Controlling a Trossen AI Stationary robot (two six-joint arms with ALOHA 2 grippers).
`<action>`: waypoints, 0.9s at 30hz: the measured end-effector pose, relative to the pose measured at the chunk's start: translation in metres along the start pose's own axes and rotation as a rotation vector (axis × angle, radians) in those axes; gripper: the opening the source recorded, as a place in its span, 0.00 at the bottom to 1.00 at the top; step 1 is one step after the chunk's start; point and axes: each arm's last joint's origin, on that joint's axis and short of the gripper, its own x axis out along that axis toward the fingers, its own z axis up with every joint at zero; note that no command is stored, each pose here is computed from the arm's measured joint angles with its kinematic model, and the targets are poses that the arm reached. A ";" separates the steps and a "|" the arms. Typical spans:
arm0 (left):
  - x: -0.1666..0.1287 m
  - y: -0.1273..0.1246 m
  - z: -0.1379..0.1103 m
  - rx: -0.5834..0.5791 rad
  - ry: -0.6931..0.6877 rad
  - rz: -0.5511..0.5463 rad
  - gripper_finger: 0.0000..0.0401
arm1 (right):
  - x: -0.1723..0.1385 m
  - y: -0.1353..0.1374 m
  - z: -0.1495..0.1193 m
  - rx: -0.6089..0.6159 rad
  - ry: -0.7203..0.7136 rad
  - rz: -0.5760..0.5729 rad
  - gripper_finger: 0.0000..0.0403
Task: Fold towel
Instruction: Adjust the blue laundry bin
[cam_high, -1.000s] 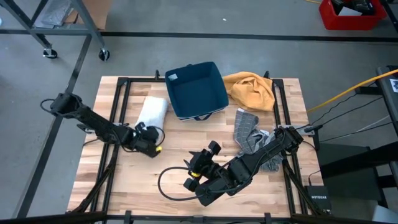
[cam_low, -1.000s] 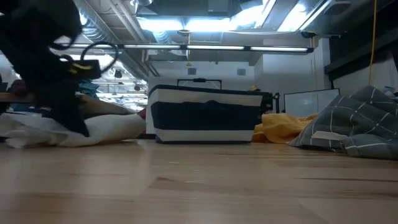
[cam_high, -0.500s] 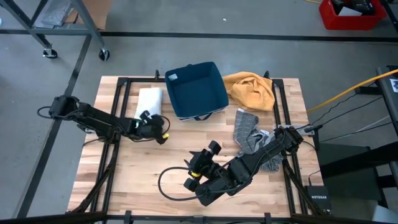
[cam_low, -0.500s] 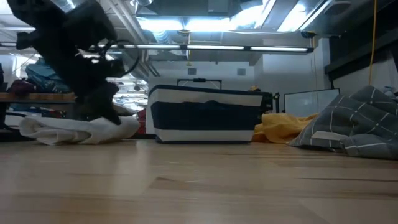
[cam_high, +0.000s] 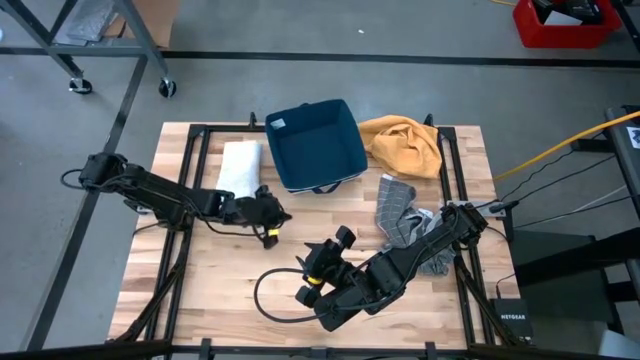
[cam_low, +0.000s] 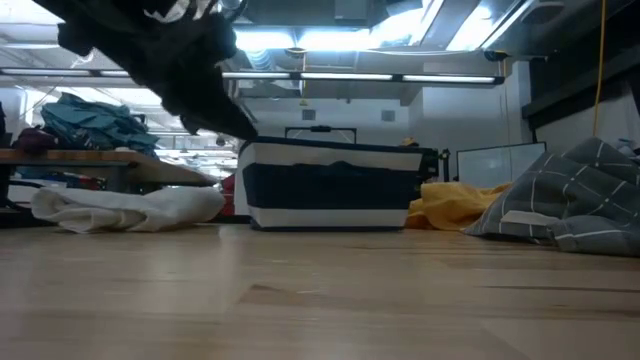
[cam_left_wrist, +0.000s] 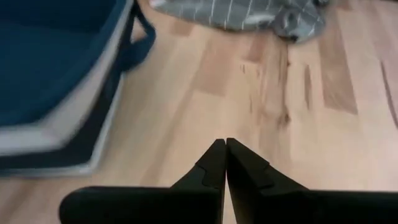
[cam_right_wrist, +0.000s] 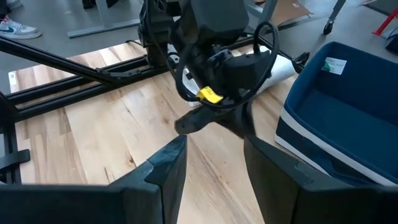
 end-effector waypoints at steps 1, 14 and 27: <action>0.000 0.002 0.002 0.012 -0.019 0.023 0.01 | 0.000 0.000 0.000 0.000 0.000 0.000 0.41; 0.009 0.043 0.012 -0.052 -0.056 0.238 0.01 | 0.000 0.000 0.000 0.000 0.000 0.000 0.41; 0.007 0.056 -0.007 -0.093 0.109 0.412 0.01 | 0.000 0.000 0.000 0.000 0.000 0.000 0.41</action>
